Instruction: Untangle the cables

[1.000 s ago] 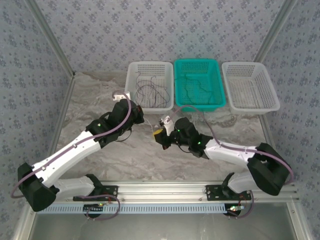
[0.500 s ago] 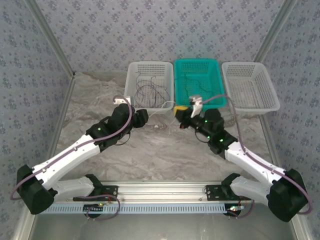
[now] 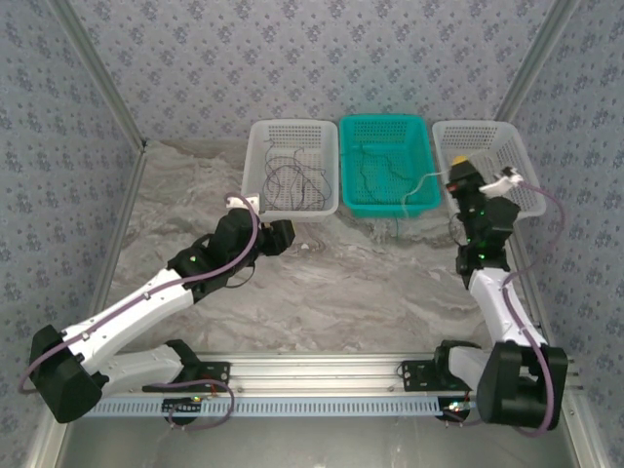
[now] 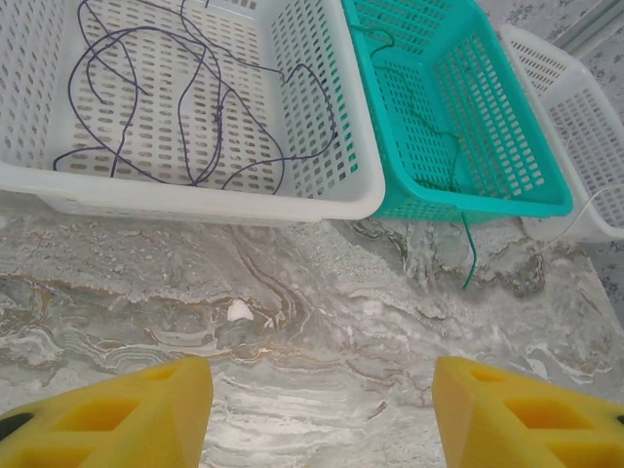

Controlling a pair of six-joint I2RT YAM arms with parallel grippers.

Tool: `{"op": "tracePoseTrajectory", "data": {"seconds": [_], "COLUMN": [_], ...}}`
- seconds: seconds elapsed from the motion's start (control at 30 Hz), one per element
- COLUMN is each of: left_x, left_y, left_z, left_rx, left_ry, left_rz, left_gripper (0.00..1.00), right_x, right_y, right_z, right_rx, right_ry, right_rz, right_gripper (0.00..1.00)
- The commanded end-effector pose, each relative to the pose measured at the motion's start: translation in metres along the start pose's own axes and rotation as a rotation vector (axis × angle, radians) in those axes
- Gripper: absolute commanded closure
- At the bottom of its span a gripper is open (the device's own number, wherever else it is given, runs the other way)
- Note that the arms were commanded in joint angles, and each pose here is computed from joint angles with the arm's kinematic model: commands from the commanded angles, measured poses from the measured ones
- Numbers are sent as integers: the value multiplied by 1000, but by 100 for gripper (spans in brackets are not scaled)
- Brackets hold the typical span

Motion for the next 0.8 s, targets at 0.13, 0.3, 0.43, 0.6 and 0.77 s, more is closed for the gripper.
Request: {"op": "tracePoseTrajectory", "data": {"seconds": [0.13,0.3,0.43,0.6,0.77], "left_x": [0,-4,-4,-8,-13], "left_y": [-7,-9,-9,-10,-14], "left_z": [-6,-6,-4,-5,-5], "left_rx": [-7,3,0,2,11], "left_ry": [-23,-17,-14,-18,-6], "left_rz": [48,59,57,56,81], "left_gripper": [38,38,37,37,37], "right_x": [-31,-59,-75,-79,-73], "right_y": [-44,-78,-78,-79,-82], "right_z": [-67,-88,-104,-104,-101], "right_rx": [-379,-443,-304,-249,-144], "right_ry": [-160,-203,-181,-179,-97], "right_rz": [-172,-205,-220,-251,-218], "right_gripper": [100,100,100,100,100]}}
Point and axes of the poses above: each hand's point on the last joint's axis, 136 mm out from that joint toward the fingers, its own x axis back along the fingers, its own y axis along the line the jaws close on, z = x × y, the point moved 9 cm from there along x, back along the fingers, and after that the axes turned 5 degrees about -x, right-handed, at the moved point
